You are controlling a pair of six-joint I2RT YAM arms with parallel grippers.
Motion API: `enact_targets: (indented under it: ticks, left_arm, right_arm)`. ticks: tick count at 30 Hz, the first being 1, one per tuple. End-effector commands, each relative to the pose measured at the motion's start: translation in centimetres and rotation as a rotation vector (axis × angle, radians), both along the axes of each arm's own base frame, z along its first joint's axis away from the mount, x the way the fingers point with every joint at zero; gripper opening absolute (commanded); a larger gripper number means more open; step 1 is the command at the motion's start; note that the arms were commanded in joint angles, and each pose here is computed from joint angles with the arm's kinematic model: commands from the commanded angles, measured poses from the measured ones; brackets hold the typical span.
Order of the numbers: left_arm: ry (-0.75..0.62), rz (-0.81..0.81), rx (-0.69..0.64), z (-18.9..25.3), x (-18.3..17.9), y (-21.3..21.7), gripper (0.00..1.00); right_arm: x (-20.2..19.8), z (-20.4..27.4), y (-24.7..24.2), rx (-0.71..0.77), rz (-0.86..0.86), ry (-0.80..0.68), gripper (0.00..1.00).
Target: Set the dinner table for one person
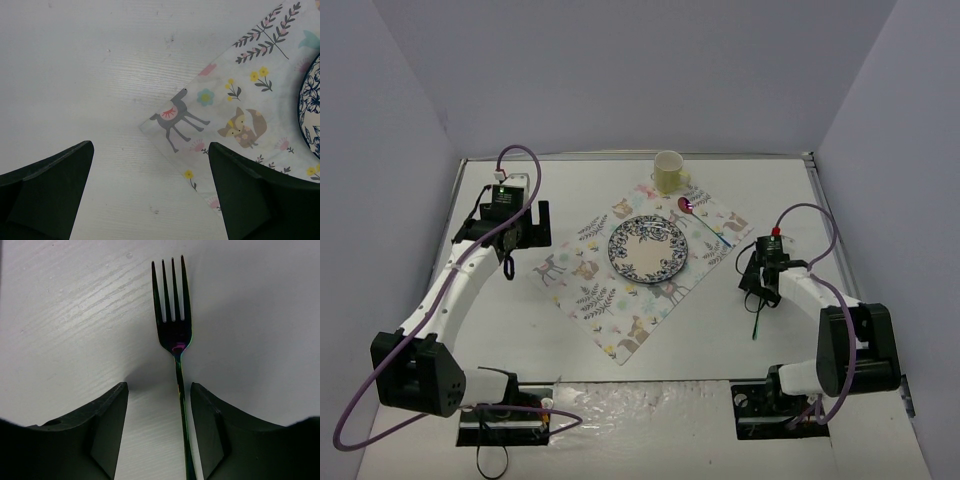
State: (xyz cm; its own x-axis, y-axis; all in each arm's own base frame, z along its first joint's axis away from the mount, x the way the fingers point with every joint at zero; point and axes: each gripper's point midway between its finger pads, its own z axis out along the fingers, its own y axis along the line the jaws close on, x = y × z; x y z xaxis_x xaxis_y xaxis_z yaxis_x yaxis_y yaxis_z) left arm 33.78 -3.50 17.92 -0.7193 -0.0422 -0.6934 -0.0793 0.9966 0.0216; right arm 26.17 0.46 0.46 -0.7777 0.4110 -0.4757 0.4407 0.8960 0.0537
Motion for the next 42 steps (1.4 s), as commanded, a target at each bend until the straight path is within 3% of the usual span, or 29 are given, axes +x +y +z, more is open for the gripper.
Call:
enact_targets:
  ticks: [1, 6, 11, 17, 21, 25, 33, 42]
  left_arm:
    - [-0.096, 0.011, -0.018, 2.9, 0.9, 0.1, 0.97]
    - [-0.093, 0.012, -0.017, 2.8, 0.9, 0.1, 0.97]
    - [-0.095, 0.013, -0.018, 2.8, 0.9, 0.1, 0.97]
    - [-0.104, 0.015, -0.018, 3.2, 0.7, 0.2, 0.97]
    - [-0.131, 0.017, -0.023, 4.1, 0.6, 0.2, 0.97]
    - [-0.156, 0.036, -0.011, 4.5, 0.0, 0.8, 0.97]
    - [-0.199, 0.122, 0.051, 5.0, -2.4, 3.3, 0.97]
    - [-0.256, 0.241, 0.128, 5.4, -4.0, 6.1, 0.97]
  right_arm:
    - [0.2, -0.6, 0.3, 0.016, -0.013, 0.024, 0.43]
    - [0.3, -0.8, 1.1, 0.020, 0.022, 0.035, 0.17]
    - [1.3, 0.8, 3.0, -0.021, 0.117, -0.006, 0.00]
    - [4.5, 6.2, 8.0, -0.076, 0.287, -0.126, 0.00]
    - [7.3, 11.9, 15.3, -0.081, 0.483, -0.265, 0.00]
    - [7.9, 13.5, 23.0, -0.088, 0.681, -0.290, 0.00]
    - [5.7, 11.9, 36.3, -0.086, 1.003, -0.270, 0.00]
    - [3.1, 7.8, 40.3, -0.114, 1.165, -0.190, 0.00]
